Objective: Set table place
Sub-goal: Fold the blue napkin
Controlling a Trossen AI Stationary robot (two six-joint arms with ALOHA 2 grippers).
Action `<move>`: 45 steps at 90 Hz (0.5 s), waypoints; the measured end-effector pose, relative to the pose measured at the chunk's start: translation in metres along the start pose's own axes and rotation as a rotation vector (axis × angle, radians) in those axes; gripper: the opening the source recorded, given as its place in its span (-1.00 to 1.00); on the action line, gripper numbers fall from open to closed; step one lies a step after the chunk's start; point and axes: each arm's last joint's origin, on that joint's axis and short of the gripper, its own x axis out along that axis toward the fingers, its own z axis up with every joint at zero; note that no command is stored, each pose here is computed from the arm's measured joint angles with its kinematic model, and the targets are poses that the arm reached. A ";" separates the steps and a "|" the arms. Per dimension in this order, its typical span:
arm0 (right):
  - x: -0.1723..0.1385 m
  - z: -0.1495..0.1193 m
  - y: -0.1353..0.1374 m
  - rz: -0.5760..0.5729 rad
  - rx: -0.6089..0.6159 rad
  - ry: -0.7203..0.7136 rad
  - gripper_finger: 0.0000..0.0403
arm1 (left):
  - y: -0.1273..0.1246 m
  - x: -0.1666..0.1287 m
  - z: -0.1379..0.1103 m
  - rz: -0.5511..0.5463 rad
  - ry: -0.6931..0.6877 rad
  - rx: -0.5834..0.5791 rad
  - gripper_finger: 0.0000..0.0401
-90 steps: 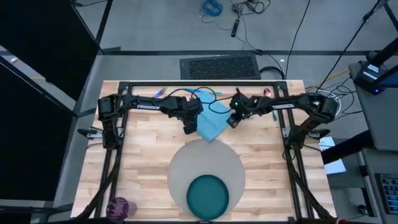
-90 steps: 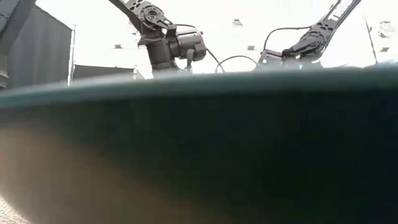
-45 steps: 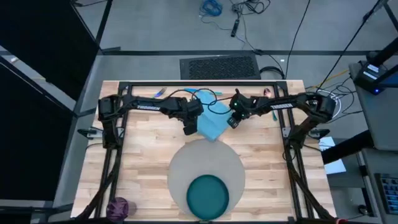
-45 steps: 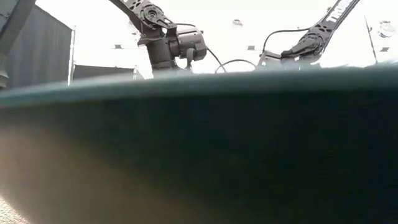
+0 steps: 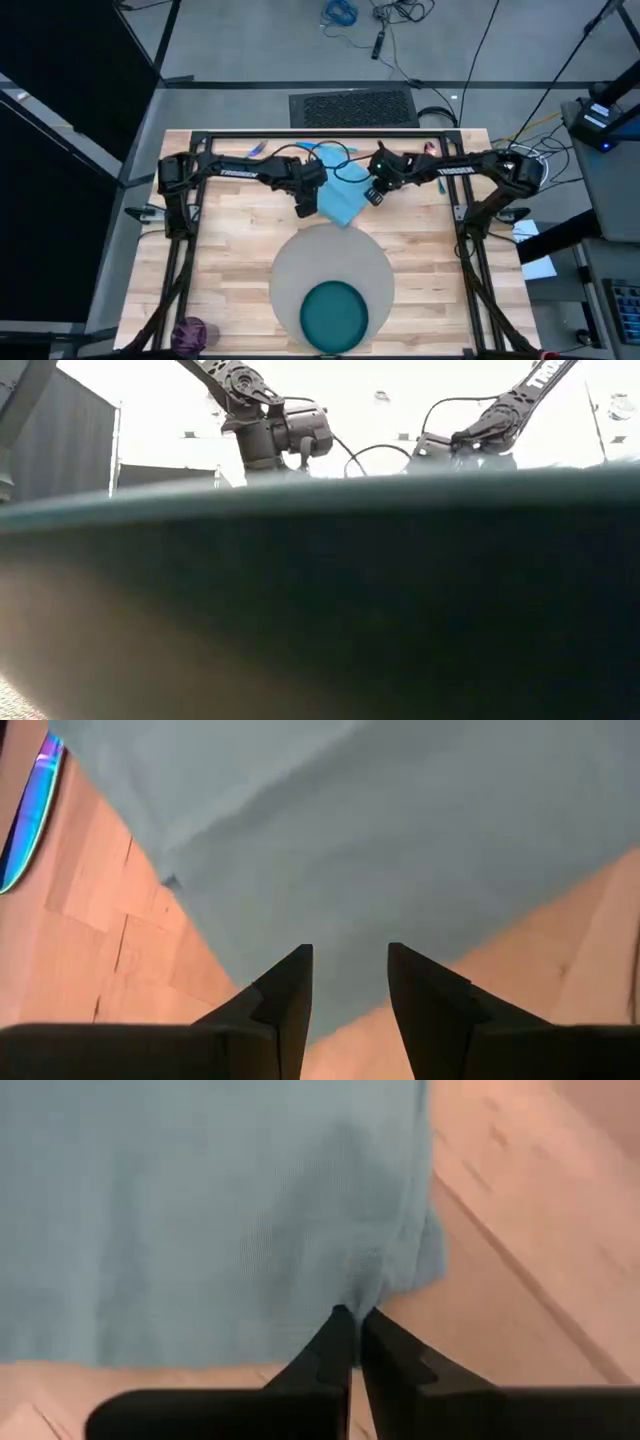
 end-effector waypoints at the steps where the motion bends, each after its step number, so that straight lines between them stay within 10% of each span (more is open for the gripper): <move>1: -0.001 0.001 0.000 0.000 -0.002 -0.001 -1.00 | 0.000 0.000 0.000 0.000 0.000 0.000 -0.42; 45: -0.010 0.025 -0.007 -0.069 -0.010 -0.049 -1.00 | -0.003 0.000 0.000 -0.034 0.000 -0.016 -0.42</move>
